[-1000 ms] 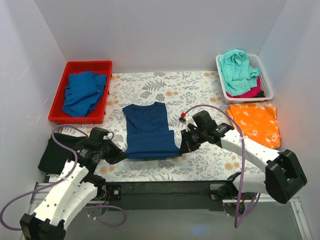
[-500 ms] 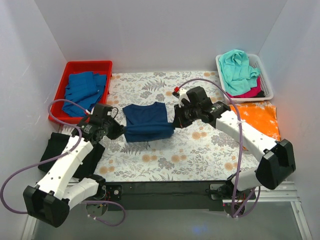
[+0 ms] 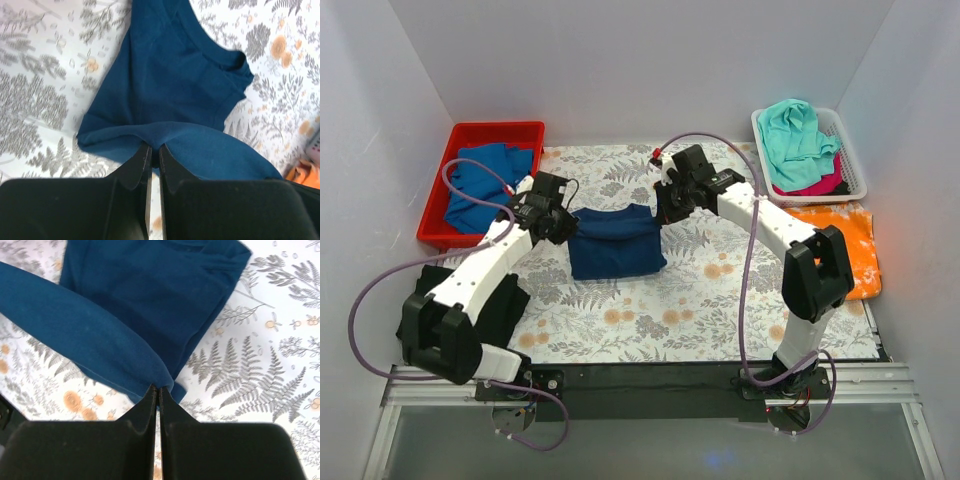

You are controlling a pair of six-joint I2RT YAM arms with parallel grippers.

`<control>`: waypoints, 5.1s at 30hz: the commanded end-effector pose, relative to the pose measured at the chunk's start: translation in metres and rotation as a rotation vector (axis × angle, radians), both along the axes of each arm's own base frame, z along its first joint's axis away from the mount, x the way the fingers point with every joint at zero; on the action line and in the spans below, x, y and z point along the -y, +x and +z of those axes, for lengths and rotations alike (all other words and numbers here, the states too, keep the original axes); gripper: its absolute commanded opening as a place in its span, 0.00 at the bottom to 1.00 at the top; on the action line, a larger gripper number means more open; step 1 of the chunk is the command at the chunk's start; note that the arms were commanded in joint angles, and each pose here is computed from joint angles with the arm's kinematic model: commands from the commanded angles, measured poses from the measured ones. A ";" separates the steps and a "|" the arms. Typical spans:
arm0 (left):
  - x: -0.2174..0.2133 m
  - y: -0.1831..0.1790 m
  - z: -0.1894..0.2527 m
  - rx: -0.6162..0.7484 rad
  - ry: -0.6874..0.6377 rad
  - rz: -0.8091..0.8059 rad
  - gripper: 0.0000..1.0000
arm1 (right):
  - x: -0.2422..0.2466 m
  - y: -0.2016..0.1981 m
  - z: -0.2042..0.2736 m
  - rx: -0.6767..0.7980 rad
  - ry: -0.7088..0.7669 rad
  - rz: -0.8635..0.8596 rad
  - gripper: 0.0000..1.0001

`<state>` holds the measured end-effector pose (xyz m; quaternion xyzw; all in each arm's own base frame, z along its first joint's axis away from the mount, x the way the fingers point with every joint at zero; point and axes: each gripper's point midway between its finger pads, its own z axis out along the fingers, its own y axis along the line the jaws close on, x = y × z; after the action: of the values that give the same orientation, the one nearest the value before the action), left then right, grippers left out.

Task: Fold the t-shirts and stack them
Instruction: Fold the long partially folded tshirt into a neat square, then smooth out wrinkles on the folded tshirt

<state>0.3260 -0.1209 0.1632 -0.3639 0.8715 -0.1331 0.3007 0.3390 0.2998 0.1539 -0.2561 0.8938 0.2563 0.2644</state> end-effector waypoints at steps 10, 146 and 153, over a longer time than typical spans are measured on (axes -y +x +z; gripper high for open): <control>-0.013 0.083 -0.011 0.046 0.133 0.057 0.00 | -0.018 0.084 -0.008 0.031 0.039 -0.056 0.01; -0.014 -0.032 0.027 0.074 0.008 -0.141 0.79 | 0.035 -0.039 -0.091 -0.254 0.229 -0.143 0.86; -0.017 -0.031 0.032 0.088 -0.012 -0.139 0.79 | 0.033 -0.036 -0.107 -0.284 0.221 -0.151 0.86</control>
<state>0.2944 -0.1054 0.1749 -0.3037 0.8873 -0.1599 0.3080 0.2945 0.2600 0.0460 -0.1180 0.9129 0.3505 0.1727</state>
